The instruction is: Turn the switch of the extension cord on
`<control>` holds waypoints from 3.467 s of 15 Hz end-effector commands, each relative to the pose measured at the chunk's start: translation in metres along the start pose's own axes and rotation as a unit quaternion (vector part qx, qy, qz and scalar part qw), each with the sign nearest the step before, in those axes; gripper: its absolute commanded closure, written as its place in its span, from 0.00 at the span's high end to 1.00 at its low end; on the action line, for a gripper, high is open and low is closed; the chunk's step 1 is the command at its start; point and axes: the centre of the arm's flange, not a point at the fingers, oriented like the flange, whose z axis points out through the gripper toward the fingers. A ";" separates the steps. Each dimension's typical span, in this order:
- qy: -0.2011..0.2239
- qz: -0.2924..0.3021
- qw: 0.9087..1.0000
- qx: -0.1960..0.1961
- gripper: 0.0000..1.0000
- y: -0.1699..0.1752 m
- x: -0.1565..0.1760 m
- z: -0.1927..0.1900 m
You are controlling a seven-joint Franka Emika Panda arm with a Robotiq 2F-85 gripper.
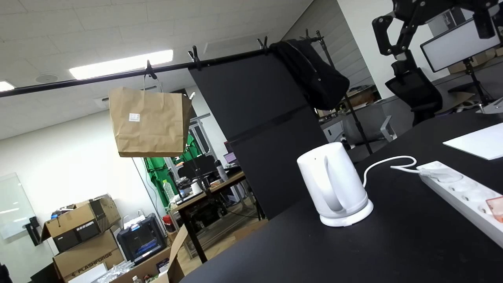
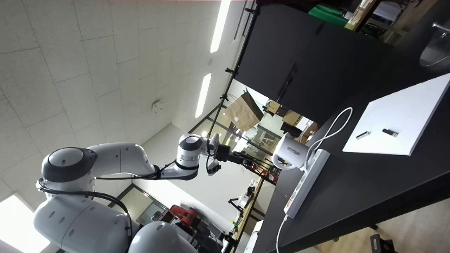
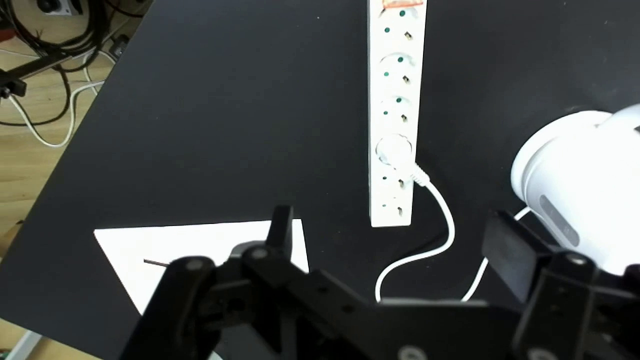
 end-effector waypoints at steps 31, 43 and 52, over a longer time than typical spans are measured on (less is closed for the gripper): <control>-0.059 -0.064 0.996 -0.002 0.01 -0.040 -0.091 0.115; -0.077 -0.063 0.995 -0.017 0.00 -0.043 -0.103 0.140; -0.093 -0.052 0.993 -0.056 0.00 -0.046 -0.102 0.174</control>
